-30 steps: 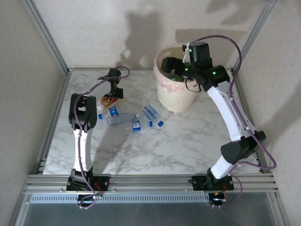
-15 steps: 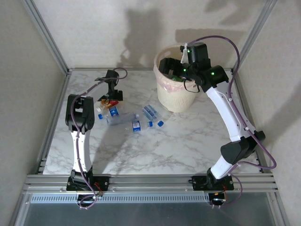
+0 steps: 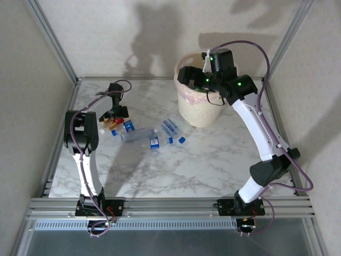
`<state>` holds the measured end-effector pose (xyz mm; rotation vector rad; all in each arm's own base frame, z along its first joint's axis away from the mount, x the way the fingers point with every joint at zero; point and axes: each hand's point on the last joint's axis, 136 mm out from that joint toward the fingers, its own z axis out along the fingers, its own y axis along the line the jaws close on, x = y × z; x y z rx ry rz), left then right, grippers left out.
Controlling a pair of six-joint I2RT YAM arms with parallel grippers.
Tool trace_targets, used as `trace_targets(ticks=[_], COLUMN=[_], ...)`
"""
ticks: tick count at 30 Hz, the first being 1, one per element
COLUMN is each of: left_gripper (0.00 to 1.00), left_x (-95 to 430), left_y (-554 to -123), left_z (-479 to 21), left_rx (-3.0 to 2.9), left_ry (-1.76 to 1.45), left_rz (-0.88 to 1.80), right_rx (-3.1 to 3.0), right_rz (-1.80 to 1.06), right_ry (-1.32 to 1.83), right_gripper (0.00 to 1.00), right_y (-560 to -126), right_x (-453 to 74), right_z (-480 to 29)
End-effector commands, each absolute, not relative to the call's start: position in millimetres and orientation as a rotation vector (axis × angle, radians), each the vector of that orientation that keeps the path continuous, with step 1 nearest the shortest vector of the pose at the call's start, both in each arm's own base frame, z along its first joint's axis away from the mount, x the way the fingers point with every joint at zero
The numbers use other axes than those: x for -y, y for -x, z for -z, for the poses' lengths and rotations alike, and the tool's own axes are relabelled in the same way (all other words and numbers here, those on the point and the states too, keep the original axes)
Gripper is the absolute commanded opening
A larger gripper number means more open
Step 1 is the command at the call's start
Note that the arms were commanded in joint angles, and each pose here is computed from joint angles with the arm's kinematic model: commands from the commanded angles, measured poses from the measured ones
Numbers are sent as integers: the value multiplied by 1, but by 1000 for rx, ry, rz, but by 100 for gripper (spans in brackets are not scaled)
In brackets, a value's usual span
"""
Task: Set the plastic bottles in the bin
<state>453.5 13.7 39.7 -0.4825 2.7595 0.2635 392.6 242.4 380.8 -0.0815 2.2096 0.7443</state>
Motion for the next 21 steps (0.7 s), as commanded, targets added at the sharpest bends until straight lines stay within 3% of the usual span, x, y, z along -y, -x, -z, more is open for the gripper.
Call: trace_targets(ticks=[1, 15, 21], left_gripper=[100, 99, 100], left_x=[-12, -25, -19], left_y=[-442, -399, -377], left_z=[-60, -66, -60], left_rx=[-2708, -2712, -2711], left_ry=[543, 600, 703], left_rz=[-245, -298, -163], right_rx=[-2154, -2128, -2114], right_rz=[-771, -807, -813], right_ry=[91, 112, 108], right_gripper=[99, 99, 99], right_y=[-385, -370, -358], right_x=[-244, -242, -235], right_z=[-397, -393, -393])
